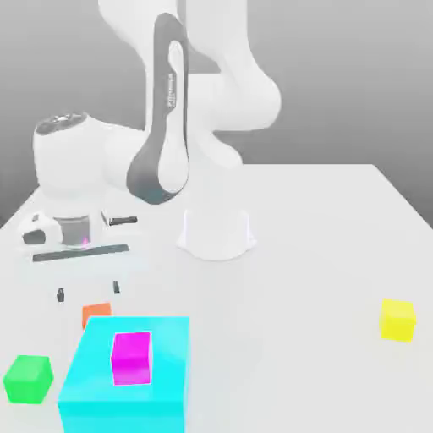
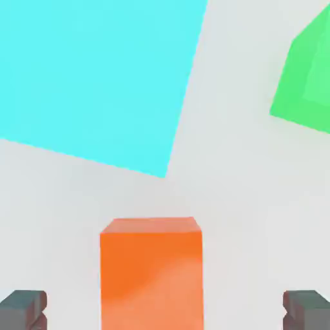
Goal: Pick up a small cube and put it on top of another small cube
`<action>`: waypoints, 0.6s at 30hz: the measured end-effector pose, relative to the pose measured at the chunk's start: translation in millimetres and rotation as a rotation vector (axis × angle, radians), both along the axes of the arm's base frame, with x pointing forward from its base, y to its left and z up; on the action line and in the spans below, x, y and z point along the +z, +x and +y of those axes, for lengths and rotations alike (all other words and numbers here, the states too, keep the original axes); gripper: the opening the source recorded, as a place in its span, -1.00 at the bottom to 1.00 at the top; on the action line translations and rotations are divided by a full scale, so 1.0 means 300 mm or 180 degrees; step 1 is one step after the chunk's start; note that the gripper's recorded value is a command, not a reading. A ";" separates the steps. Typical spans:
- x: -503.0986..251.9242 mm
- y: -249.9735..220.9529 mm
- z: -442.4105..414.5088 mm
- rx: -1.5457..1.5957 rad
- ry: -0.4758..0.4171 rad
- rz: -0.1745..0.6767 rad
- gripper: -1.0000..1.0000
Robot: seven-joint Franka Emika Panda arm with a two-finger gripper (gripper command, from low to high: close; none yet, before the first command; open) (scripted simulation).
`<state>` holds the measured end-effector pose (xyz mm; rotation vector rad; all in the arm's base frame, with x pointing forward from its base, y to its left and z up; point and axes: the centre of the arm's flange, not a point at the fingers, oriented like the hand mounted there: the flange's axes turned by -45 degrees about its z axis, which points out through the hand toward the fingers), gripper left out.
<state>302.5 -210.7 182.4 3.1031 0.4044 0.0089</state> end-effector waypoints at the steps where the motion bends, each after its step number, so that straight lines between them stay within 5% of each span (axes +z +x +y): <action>1: -0.013 0.001 -0.003 0.0004 -0.0008 0.0000 0.00; 11: -0.176 -0.009 0.008 0.0000 0.0018 0.0019 0.00; 12: -0.188 -0.012 0.011 -0.0003 0.0025 0.0022 -1.00; 18: -0.194 -0.013 0.014 -0.0006 0.0037 0.0026 -1.00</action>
